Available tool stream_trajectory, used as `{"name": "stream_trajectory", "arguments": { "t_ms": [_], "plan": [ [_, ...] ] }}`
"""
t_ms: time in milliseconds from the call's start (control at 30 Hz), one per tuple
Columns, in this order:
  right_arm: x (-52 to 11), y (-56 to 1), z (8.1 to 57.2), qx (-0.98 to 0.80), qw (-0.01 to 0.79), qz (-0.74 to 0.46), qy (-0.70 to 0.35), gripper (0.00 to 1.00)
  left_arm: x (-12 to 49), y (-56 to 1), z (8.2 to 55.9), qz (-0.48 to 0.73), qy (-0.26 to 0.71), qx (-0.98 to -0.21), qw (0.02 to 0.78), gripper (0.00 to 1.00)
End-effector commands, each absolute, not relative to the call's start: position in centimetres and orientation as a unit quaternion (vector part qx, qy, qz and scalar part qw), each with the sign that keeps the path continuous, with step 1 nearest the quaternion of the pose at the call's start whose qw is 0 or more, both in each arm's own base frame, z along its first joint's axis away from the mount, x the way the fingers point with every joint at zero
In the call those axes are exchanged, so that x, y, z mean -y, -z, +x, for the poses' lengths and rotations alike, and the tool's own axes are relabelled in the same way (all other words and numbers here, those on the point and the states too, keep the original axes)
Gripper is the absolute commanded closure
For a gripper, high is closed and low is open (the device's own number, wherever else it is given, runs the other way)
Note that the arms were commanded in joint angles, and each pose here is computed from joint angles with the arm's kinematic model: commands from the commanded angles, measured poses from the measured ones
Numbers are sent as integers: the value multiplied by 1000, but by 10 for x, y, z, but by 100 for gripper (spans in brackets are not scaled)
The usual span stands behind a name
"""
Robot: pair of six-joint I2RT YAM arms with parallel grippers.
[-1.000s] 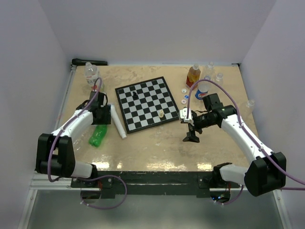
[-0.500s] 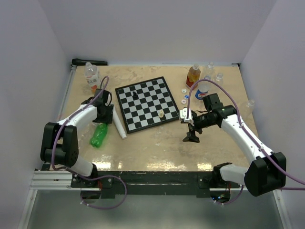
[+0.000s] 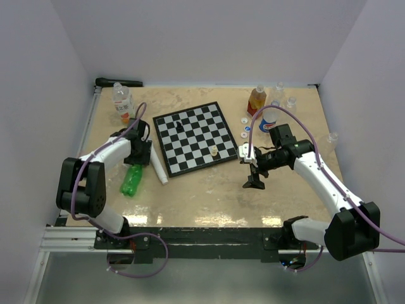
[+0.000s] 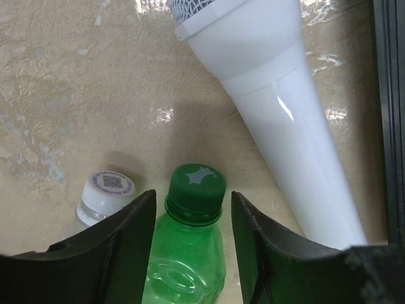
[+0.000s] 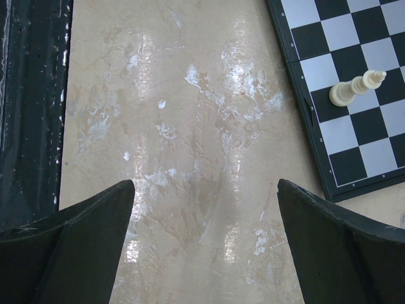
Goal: Unscrew the bottle caps
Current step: Pick up the plastic bottle at the center of the board.
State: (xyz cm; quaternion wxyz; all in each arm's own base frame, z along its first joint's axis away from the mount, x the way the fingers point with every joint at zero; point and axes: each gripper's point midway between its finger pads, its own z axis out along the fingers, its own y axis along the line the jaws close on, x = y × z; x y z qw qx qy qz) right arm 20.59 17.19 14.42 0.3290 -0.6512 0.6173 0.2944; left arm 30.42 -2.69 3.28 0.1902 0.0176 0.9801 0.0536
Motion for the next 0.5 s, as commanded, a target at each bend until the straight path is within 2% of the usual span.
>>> {"name": "stream_trajectory", "arguments": {
  "t_ms": [0, 200, 367, 467],
  "plan": [
    [-173, -152, 205, -606, 343, -655, -293, 2, 32, -41, 316, 27, -48, -977, 204, 47],
    [-173, -152, 205, -607, 343, -655, -293, 2, 29, -41, 316, 23, -56, -977, 204, 67],
    [-173, -151, 205, -608, 340, -654, -294, 2, 28, -61, 320, 15, -56, -969, 242, 89],
    [-173, -150, 205, -609, 340, -654, -294, 2, 31, -78, 321, 10, -44, -961, 272, 97]
  ]
}}
